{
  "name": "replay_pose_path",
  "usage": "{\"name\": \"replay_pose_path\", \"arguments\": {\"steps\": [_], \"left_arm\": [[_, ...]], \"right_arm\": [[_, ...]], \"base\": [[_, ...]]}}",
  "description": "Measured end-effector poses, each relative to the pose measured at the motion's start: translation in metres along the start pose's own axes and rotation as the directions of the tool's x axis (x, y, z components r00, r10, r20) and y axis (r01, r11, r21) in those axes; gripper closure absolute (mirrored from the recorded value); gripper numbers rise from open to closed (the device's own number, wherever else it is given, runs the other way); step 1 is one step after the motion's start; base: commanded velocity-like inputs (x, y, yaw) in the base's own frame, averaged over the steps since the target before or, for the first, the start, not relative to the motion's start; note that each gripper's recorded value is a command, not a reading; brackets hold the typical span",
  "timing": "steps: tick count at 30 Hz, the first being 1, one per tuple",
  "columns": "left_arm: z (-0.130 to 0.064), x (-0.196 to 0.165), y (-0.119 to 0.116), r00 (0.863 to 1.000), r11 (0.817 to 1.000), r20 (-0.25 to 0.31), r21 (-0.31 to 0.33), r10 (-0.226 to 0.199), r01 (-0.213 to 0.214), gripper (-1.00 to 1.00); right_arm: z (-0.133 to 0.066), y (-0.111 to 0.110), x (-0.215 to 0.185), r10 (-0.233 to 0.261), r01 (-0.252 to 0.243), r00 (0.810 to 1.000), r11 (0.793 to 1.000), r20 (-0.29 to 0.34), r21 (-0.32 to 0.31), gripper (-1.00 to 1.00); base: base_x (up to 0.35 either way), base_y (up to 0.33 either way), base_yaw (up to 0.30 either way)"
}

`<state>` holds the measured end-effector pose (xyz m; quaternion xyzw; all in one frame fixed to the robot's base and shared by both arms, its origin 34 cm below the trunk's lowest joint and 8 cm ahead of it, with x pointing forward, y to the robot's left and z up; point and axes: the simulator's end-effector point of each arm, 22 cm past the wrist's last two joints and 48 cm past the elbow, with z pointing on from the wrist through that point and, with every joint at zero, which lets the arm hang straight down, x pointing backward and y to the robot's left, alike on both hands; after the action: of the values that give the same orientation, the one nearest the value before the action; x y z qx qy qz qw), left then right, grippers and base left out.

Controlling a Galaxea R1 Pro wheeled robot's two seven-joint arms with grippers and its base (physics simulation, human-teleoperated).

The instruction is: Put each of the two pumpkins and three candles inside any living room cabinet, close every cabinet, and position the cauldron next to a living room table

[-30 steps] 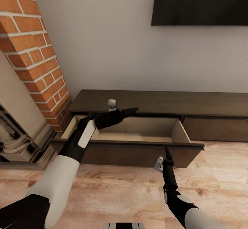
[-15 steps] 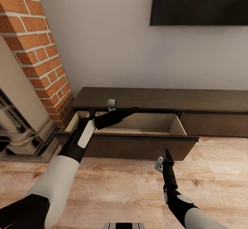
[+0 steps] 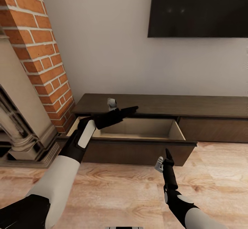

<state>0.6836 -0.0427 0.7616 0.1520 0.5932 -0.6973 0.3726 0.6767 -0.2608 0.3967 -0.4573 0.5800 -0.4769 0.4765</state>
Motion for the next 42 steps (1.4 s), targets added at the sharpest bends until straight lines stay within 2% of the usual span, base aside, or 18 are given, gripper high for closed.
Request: {"name": "replay_pose_path", "arguments": {"steps": [3,6,8,10,12,13,15,18,19,23,27,29,32,36,38,42], "left_arm": [[0.002,-0.002,-0.007,1.000,1.000,-0.002,0.000,0.011,-0.011,-1.00],[0.003,-0.004,-0.013,1.000,1.000,-0.006,0.000,0.021,-0.021,-1.00],[0.003,-0.005,-0.017,1.000,1.000,-0.009,-0.001,0.026,-0.026,-1.00],[0.004,-0.005,-0.014,1.000,1.000,-0.016,-0.014,0.014,-0.014,-1.00],[0.004,0.005,0.005,0.999,0.998,-0.040,-0.062,-0.029,0.027,-1.00],[0.003,0.013,0.020,0.997,0.993,-0.053,-0.107,-0.058,0.052,-1.00],[0.002,0.019,0.034,0.994,0.985,-0.063,-0.156,-0.087,0.077,-1.00],[-0.006,0.037,0.066,0.985,0.958,-0.078,-0.258,-0.153,0.128,-1.00],[-0.012,0.048,0.081,0.978,0.940,-0.082,-0.300,-0.194,0.161,-1.00],[-0.023,0.067,0.102,0.958,0.904,-0.082,-0.362,-0.275,0.228,-1.00],[-0.029,0.072,0.109,0.946,0.883,-0.081,-0.391,-0.313,0.258,-1.00],[-0.034,0.086,0.116,0.933,0.864,-0.097,-0.421,-0.347,0.277,-1.00],[-0.035,0.104,0.118,0.919,0.851,-0.141,-0.449,-0.368,0.272,-1.00],[-0.030,0.133,0.116,0.901,0.854,-0.247,-0.478,-0.356,0.206,-1.00],[-0.028,0.142,0.113,0.891,0.857,-0.290,-0.483,-0.350,0.179,-1.00],[-0.027,0.139,0.108,0.886,0.857,-0.306,-0.487,-0.348,0.169,-1.00]], "right_arm": [[0.002,-0.009,0.009,-0.002,0.002,1.000,1.000,-0.009,0.015,-1.00],[0.003,-0.012,0.024,0.052,-0.052,0.997,0.999,-0.062,0.000,-1.00],[0.006,-0.014,0.030,0.070,-0.071,0.995,0.997,-0.078,-0.015,-1.00],[0.012,-0.020,0.044,0.072,-0.076,0.993,0.997,-0.097,-0.031,-1.00],[0.014,-0.024,0.067,0.088,-0.096,0.985,0.994,-0.147,-0.047,-1.00],[0.014,-0.025,0.082,0.110,-0.122,0.976,0.991,-0.190,-0.051,-1.00],[0.014,-0.028,0.096,0.132,-0.147,0.964,0.988,-0.230,-0.052,-1.00],[0.012,-0.030,0.115,0.163,-0.189,0.944,0.980,-0.287,-0.066,-1.00],[0.011,-0.026,0.120,0.174,-0.210,0.936,0.974,-0.306,-0.089,-1.00],[0.010,-0.024,0.128,0.190,-0.246,0.922,0.960,-0.338,-0.131,-1.00],[0.009,-0.032,0.140,0.207,-0.271,0.904,0.954,-0.373,-0.128,-1.00],[0.008,-0.036,0.147,0.217,-0.286,0.893,0.950,-0.393,-0.124,-1.00],[0.010,-0.046,0.151,0.221,-0.289,0.890,0.950,-0.400,-0.117,-1.00],[0.015,-0.063,0.158,0.238,-0.304,0.881,0.947,-0.408,-0.106,-1.00],[0.015,-0.058,0.158,0.258,-0.344,0.869,0.928,-0.423,-0.141,-1.00],[0.014,-0.054,0.155,0.263,-0.373,0.865,0.906,-0.427,-0.198,-1.00]], "base": [[0.000,0.000,0.000],[0.000,0.000,0.000],[0.000,0.000,0.000],[0.000,0.000,0.000],[0.000,0.000,0.000],[0.000,0.000,0.000],[0.000,0.000,0.000],[0.000,0.000,0.000],[0.000,0.000,0.000],[0.000,0.000,0.000],[0.000,0.000,0.000],[0.000,0.000,0.000],[0.000,0.000,0.000],[0.000,0.000,0.000],[0.000,0.000,0.000],[0.000,0.000,0.000]]}}
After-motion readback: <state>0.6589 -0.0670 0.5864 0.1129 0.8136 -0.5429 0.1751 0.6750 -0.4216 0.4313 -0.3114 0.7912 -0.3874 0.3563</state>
